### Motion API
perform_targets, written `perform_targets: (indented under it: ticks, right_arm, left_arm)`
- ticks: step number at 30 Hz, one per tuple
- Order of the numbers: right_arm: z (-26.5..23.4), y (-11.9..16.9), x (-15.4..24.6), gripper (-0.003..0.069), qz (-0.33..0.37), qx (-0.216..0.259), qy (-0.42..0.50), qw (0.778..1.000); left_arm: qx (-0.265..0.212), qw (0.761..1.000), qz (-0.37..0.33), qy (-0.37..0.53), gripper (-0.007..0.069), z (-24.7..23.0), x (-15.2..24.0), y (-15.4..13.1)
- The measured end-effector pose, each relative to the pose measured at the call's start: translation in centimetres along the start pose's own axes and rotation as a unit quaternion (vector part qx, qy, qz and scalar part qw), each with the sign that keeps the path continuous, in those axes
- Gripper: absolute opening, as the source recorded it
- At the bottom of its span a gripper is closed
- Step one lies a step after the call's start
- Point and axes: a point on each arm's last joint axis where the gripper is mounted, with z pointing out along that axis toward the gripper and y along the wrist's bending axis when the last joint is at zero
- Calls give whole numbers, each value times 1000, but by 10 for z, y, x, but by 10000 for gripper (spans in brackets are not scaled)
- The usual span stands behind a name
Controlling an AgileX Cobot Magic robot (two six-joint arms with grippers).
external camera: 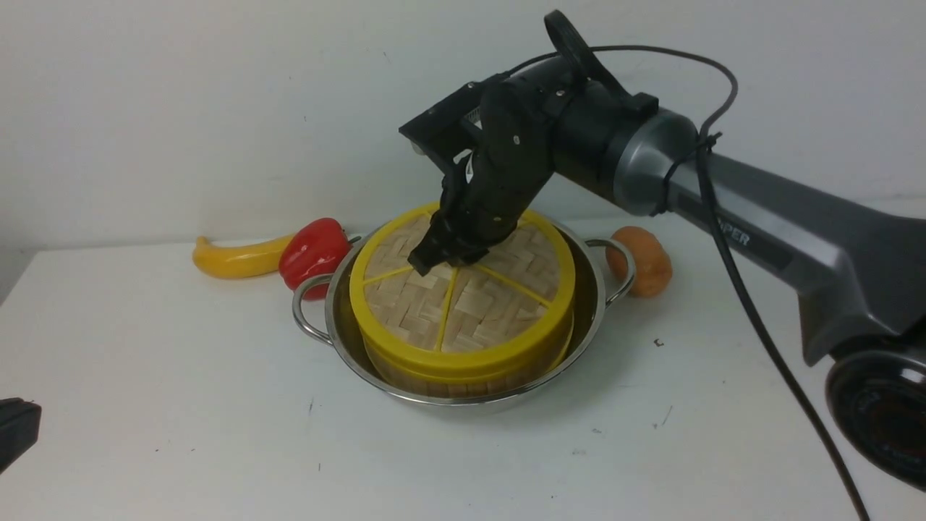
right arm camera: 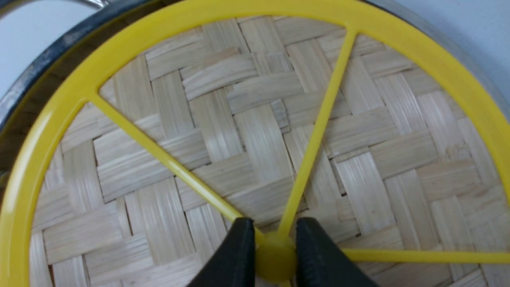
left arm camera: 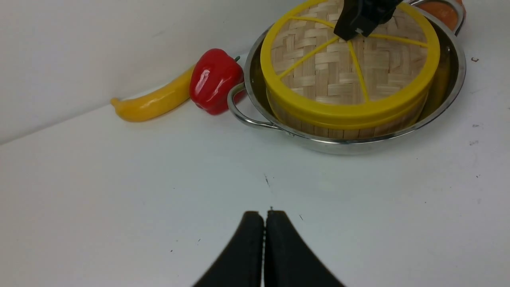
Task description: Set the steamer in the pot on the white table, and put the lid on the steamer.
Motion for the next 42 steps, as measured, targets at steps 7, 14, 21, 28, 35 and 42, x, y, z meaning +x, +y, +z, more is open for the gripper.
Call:
perform_targets:
  ticks: [7, 14, 21, 28, 35, 42]
  right_arm:
    - [1, 0, 0, 165, 9, 1, -1, 1000]
    - [1, 0, 2, 435, 30, 3, 12, 999]
    - [-52, -5, -6, 619, 24, 20, 0, 1000]
    - [-268, -14, -9, 573, 33, 80, -175, 981]
    - [-401, -4, 88, 196, 65, 101, -251, 961]
    - [-375, 17, 209, -6, 77, 87, -295, 948]
  left_arm:
    - [0, 1000, 0, 0, 0, 0, 0, 0]
    - [0, 1000, 0, 0, 0, 0, 0, 0]
    - [-2, 1000, 2, 0, 0, 0, 0, 0]
    - [-13, 999, 6, -37, 0, 0, -7, 2]
    - [-22, 997, 14, -75, 10, -1, -14, 4]
    - [-67, 989, 42, -122, 10, -24, 3, 8]
